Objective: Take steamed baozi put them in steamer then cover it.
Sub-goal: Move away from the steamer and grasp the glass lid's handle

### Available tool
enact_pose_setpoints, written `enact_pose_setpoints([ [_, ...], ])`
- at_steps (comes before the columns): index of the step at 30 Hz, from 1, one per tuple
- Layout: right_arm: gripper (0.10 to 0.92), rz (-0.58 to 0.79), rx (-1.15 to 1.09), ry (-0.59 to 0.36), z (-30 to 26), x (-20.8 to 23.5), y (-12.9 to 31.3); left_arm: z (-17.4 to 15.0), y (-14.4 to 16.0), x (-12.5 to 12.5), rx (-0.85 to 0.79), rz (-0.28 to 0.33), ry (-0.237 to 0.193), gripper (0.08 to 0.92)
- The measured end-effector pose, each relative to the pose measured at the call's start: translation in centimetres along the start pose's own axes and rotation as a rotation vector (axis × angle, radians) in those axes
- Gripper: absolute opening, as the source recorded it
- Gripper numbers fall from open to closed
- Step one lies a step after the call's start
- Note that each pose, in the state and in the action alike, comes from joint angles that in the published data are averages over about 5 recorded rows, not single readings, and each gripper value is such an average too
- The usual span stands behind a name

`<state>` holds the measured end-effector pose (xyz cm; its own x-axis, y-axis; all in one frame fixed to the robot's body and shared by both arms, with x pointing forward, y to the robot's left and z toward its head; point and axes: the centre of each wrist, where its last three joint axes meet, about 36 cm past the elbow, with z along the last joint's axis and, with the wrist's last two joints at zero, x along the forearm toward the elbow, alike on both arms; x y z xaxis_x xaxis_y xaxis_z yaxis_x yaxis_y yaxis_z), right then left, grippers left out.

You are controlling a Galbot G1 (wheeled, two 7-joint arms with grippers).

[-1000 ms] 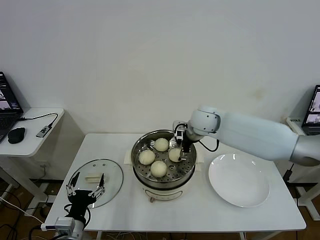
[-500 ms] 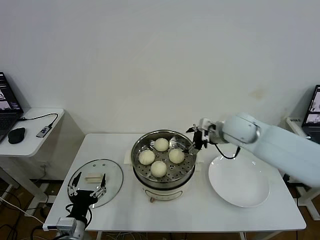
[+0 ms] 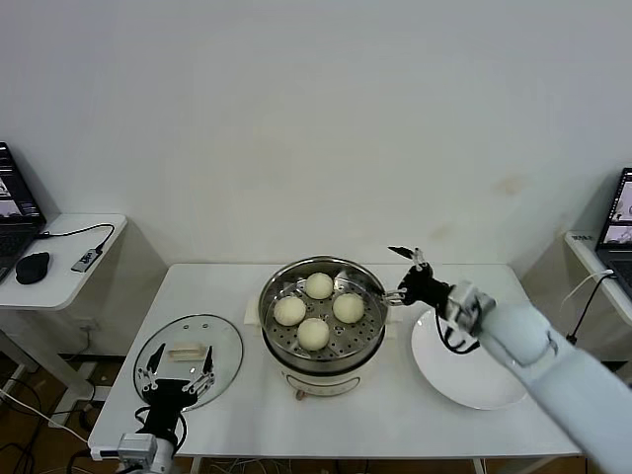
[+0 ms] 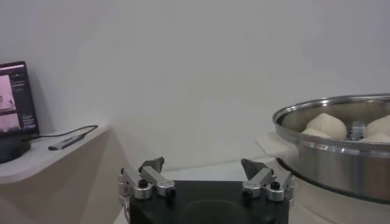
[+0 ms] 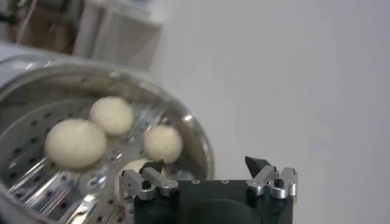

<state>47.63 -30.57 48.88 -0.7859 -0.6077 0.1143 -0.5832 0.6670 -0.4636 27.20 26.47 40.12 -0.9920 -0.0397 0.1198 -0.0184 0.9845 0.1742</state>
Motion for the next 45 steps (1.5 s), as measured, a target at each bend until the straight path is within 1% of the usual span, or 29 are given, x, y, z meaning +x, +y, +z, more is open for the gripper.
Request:
enact_pose_setpoints([
  [5,0.823,0.166,-0.080,-0.086,3.0,2.8,2.4,0.4,0.2,-0.2,-0.033,-0.010,-0.007,0.823],
  [9,0.823,0.303,-0.143,-0.099,5.1,5.6,4.3,1.2,0.2,-0.1,-0.085,-0.017,-0.009,0.823],
  [14,0.823,0.464,-0.196,-0.054,7.1,9.4,6.2,2.4,0.6,-0.5,-0.232,-0.045,-0.033,0.823],
  [18,0.823,0.577,-0.228,0.011,8.2,12.5,7.2,3.9,1.5,-0.9,-0.441,-0.063,-0.064,0.823],
  [21,0.823,0.657,-0.248,0.062,9.0,14.6,7.6,5.1,2.5,-1.4,-0.627,-0.063,-0.091,0.823],
  [23,0.823,0.706,-0.260,0.092,9.3,15.7,7.7,5.9,3.2,-1.7,-0.752,-0.053,-0.107,0.823],
  [26,0.823,0.772,-0.276,0.129,9.9,17.2,8.0,7.1,4.2,-2.4,-0.935,-0.021,-0.121,0.823],
  [30,0.823,0.843,-0.294,0.173,10.8,18.6,8.6,8.6,5.5,-3.7,-1.156,0.038,-0.125,0.823],
  [33,0.823,0.880,-0.306,0.205,11.3,19.5,9.1,9.7,6.4,-4.9,-1.288,0.075,-0.120,0.823],
  [38,0.823,0.917,-0.320,0.242,11.9,20.4,10.2,10.9,7.9,-6.9,-1.415,0.107,-0.106,0.823],
  [45,0.823,0.941,-0.334,0.283,12.7,21.0,11.9,11.7,9.5,-9.6,-1.503,0.117,-0.088,0.823],
])
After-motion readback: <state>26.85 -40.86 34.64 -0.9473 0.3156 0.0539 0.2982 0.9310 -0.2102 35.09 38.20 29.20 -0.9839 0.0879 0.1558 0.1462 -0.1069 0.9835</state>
